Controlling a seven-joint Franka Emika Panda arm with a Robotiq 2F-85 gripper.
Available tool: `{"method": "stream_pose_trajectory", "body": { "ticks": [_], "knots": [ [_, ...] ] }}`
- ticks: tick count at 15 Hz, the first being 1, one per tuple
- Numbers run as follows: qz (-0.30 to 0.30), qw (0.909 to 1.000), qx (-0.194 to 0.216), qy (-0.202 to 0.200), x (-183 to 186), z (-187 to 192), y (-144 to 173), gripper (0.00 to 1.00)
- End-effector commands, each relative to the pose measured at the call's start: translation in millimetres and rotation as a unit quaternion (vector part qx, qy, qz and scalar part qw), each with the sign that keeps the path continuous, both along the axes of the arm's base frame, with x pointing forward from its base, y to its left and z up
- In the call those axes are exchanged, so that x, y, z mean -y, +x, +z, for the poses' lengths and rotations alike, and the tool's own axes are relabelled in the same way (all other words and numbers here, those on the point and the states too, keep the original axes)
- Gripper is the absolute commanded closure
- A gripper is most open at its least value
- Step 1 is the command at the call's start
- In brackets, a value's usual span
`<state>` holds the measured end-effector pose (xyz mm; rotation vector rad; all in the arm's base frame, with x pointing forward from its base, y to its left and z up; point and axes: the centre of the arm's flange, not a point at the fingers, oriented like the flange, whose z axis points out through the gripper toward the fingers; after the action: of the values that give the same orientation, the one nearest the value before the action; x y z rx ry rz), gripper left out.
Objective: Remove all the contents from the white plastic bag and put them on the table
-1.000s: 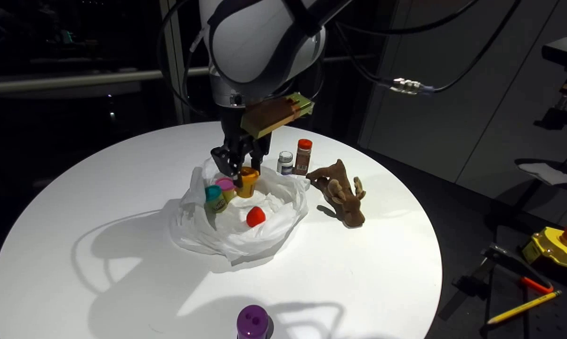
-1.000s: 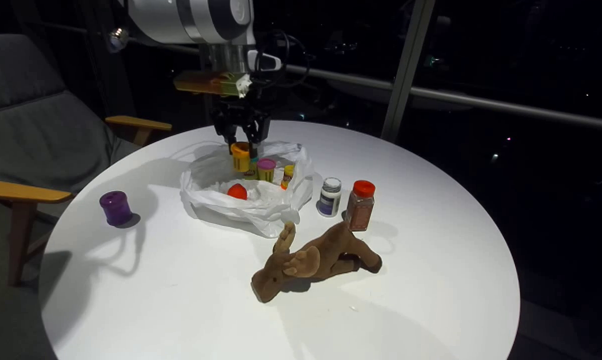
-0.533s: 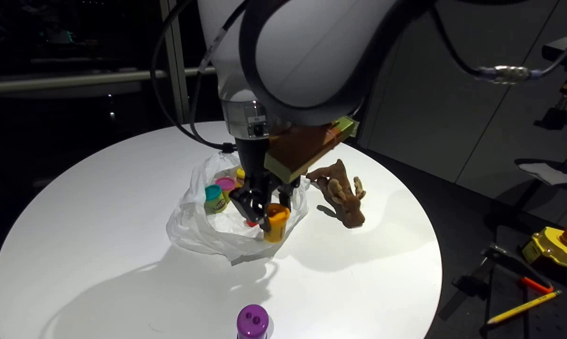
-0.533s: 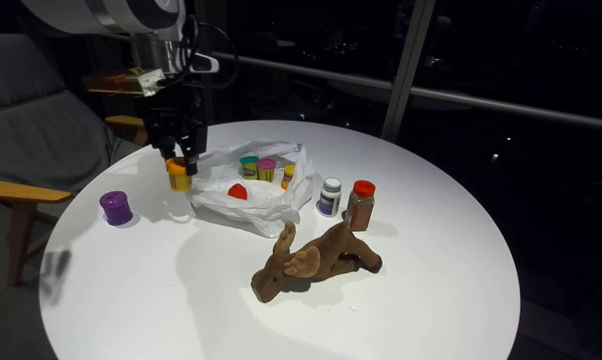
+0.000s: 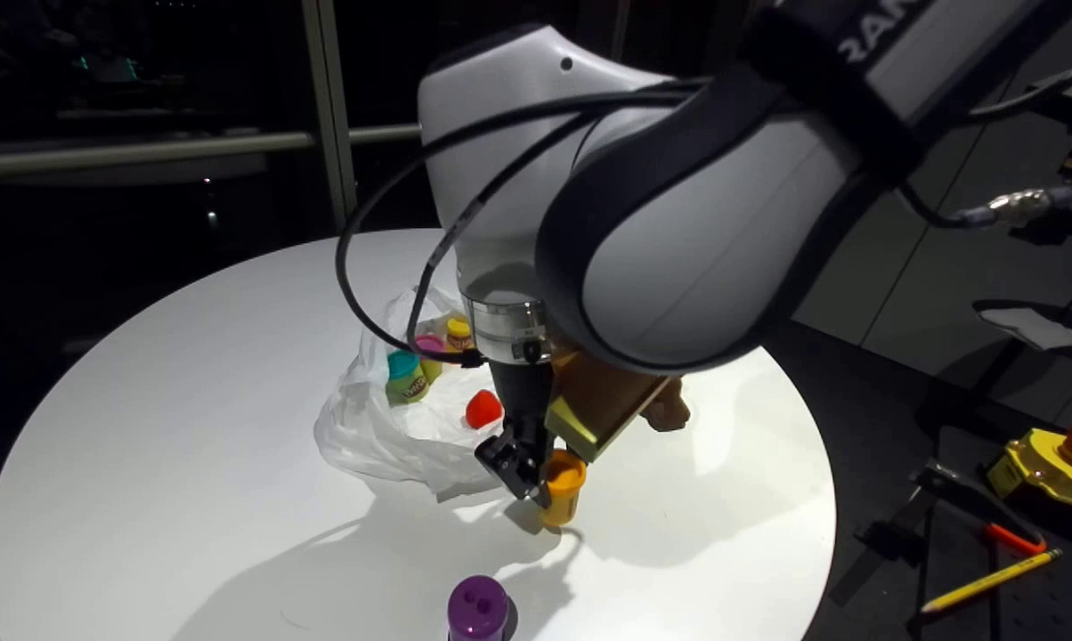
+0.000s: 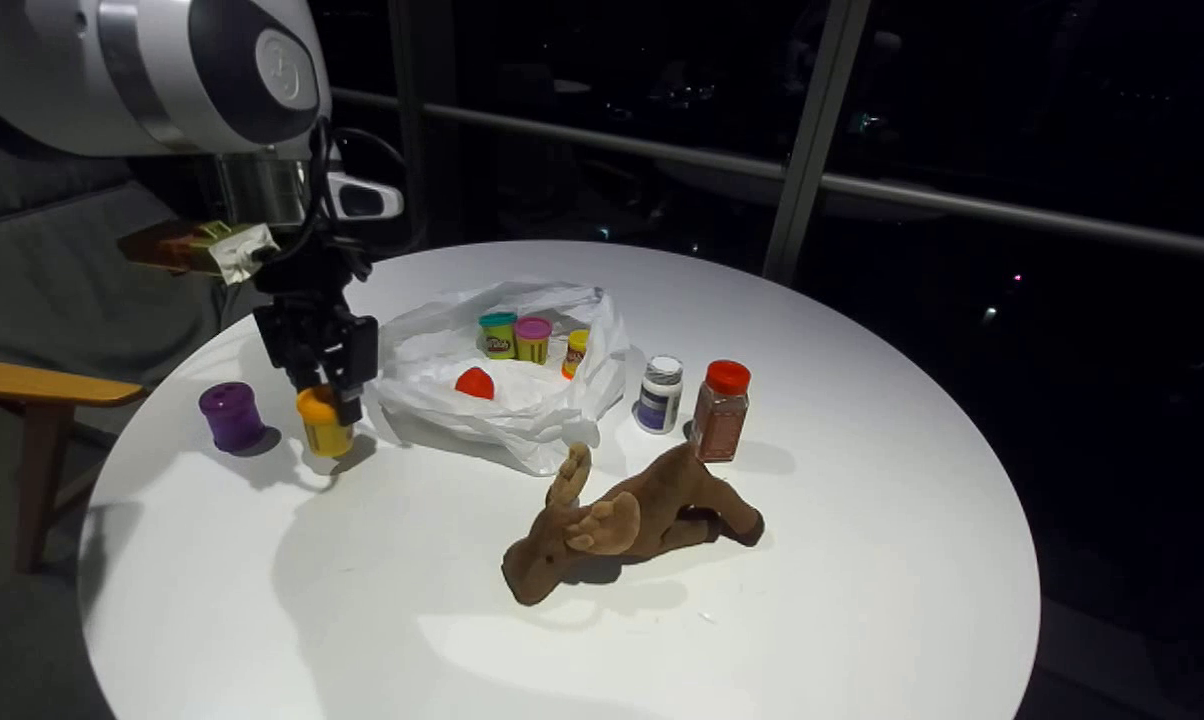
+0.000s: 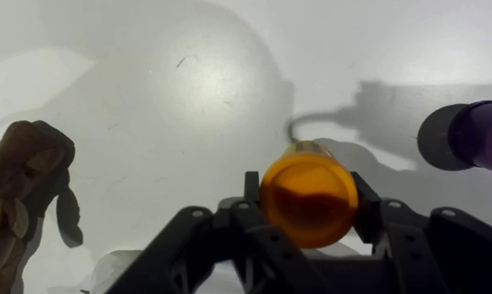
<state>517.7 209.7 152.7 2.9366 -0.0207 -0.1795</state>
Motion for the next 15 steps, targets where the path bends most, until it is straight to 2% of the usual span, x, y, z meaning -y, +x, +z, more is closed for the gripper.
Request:
{"method": "stream_pose_trajectory", "body": {
  "ticks": [1,2,3,4,7,12,15],
  "knots": [
    [-0.010,0.9999,0.004,0.009,2,-28,1,0.72],
    [-0.010,0.9999,0.002,0.010,3,-32,-1,0.72],
    [-0.014,0.9998,0.004,0.012,4,-34,0,0.39],
    [-0.013,0.9998,0.009,0.011,4,-27,1,0.21],
    [-0.014,0.9993,0.031,0.018,9,8,4,0.01],
    [-0.043,0.9945,0.079,0.054,24,75,44,0.00],
    [-0.080,0.9892,0.088,0.086,49,83,83,0.01]
  ]
}}
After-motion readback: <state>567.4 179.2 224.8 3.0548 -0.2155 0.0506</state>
